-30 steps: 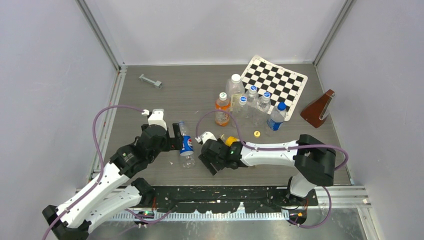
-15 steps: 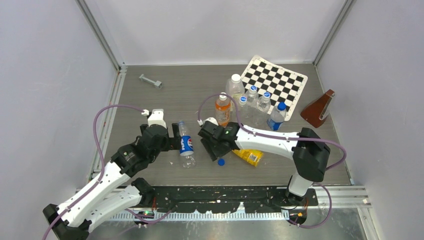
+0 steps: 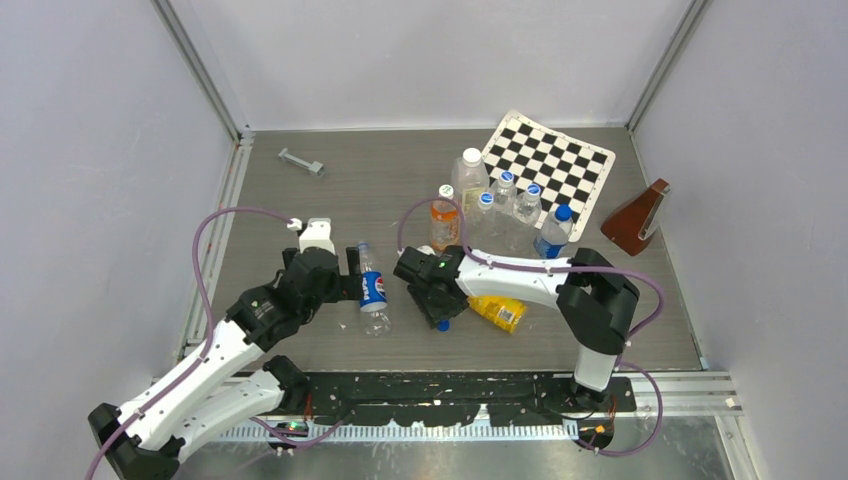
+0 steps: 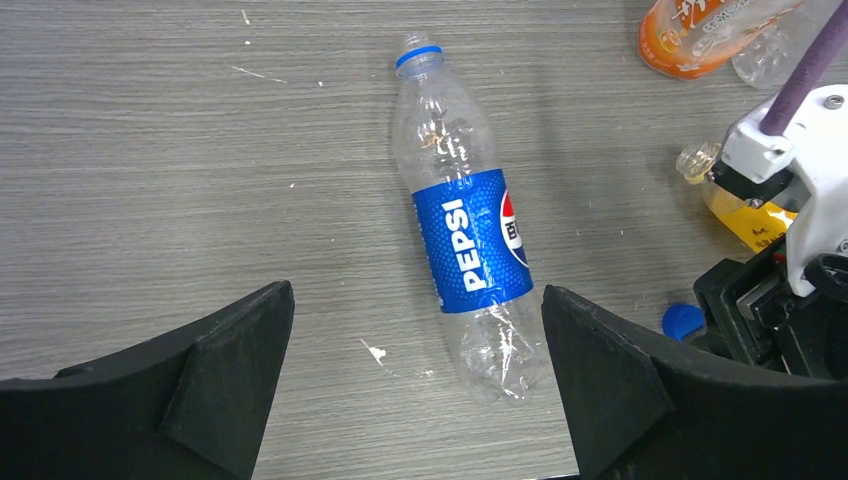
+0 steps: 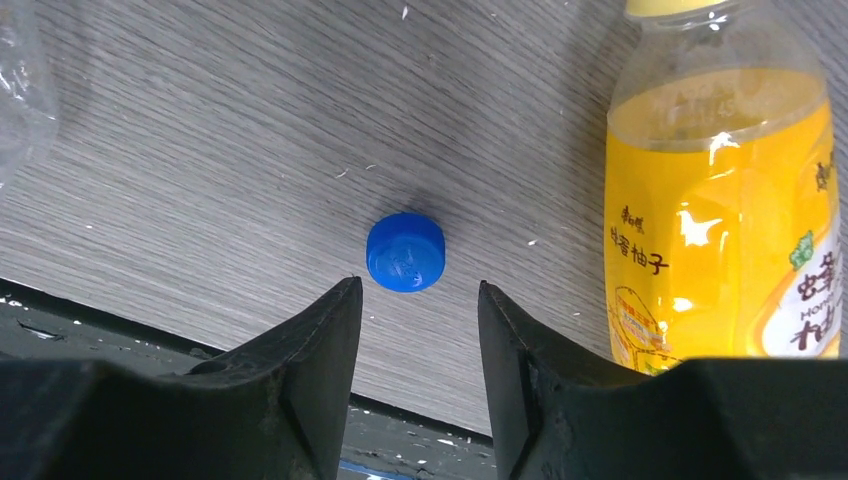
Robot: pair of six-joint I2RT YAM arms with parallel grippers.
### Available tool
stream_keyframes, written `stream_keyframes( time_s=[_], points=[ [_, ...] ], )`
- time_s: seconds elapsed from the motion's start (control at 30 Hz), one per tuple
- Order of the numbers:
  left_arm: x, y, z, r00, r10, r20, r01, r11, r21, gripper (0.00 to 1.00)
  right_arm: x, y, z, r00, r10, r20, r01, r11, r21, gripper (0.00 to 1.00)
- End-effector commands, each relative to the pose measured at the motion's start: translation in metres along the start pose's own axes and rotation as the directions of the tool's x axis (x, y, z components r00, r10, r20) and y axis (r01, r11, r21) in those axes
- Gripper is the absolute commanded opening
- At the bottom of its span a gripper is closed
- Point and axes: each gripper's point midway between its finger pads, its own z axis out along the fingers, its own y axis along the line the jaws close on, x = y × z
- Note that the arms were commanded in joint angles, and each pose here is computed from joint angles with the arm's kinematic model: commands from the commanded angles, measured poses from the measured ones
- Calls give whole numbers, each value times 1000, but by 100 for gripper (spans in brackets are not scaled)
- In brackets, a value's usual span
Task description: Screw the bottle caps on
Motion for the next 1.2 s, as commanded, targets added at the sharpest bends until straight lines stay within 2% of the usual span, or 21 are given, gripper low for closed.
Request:
stream_keyframes(
  time_s=[0.0,0.67,0.83,1.0,1.17],
  points=[
    [-20,-5,-6,999,-27,45,26,1000,14,97,-14,9,-2,999,30,21,-30,999,-37,51],
    [-16,-7,0,999,-25,24,24,1000,15,97,-7,17,18,999,29,-35,-31,998,-48,46],
    [-13,-10,4,1000,-25,8,25,1000,18,97,-6,15,20,999,28,-37,-30,999,-38,39],
    [-9,-13,11,999,-30,-11,30,999,21,97,-10,12,11,999,33,-5,-33,999,-36,24],
    [-2,-21,24,998,-34,-48,35,999,30,96,-16,6,-12,998,37,59,-35,998,-48,18]
  ],
)
